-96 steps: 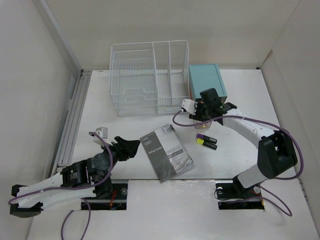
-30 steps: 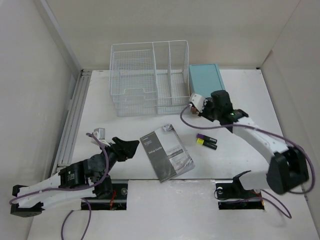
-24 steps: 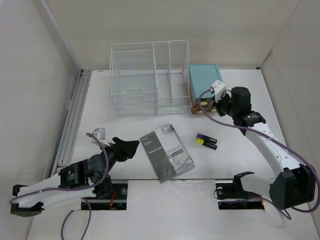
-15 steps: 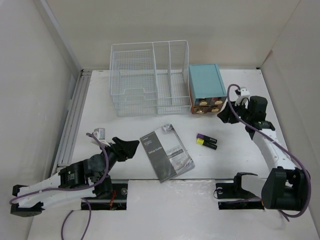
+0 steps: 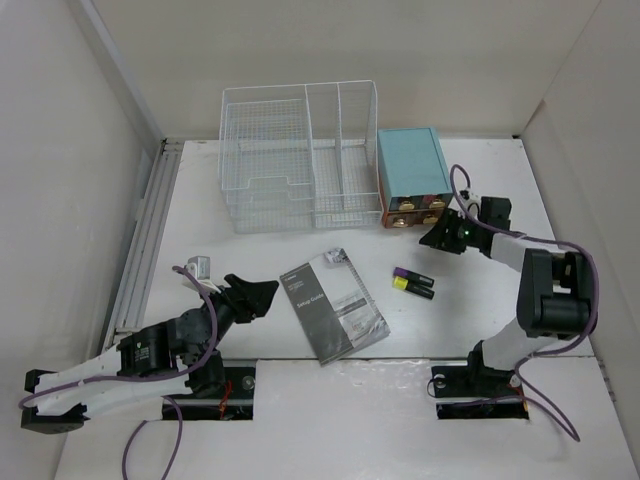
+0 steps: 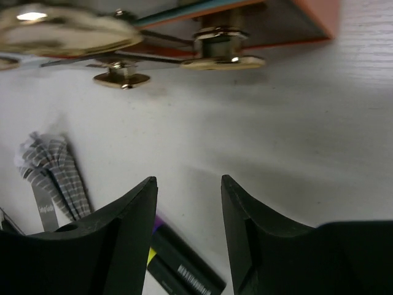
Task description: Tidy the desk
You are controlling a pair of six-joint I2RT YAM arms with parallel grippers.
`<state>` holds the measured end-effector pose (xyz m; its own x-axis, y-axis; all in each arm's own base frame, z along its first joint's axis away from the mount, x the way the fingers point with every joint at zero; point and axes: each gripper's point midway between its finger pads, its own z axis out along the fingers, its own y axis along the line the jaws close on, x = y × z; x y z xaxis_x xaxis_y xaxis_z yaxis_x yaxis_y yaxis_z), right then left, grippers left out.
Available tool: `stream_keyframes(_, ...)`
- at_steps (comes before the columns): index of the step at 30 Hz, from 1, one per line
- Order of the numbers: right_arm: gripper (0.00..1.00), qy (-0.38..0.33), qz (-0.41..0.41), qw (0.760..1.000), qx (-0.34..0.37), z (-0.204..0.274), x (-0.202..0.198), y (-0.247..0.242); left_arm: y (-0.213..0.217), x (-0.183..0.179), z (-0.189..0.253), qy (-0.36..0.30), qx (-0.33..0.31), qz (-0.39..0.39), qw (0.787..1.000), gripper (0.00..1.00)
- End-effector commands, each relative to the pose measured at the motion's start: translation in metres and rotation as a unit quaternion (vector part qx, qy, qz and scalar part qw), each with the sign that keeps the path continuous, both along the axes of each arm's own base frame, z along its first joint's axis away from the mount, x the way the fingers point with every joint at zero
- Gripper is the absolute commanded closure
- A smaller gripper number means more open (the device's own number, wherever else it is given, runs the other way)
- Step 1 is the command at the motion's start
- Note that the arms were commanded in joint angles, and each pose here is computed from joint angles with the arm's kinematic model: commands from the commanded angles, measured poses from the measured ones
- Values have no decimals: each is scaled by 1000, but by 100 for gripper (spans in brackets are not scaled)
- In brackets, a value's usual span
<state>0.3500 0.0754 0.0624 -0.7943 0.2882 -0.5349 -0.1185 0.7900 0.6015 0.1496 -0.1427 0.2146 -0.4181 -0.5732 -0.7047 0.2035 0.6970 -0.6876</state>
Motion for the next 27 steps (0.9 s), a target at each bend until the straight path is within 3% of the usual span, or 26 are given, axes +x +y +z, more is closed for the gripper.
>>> stream_keyframes(1, 49, -54, -32, 998, 13, 22, 40, -8, 0, 1, 4, -8, -9, 3, 1000, 36)
stream_keyframes(15, 47, -83, -110, 990, 36, 25, 90, -22, 2, 2, 3, -7, -4, 8, 1000, 36)
stream_keyframes(27, 46, -97, -154, 983, 24, 28, 108, -36, 2, 2, 3, -4, -4, 9, 1000, 36)
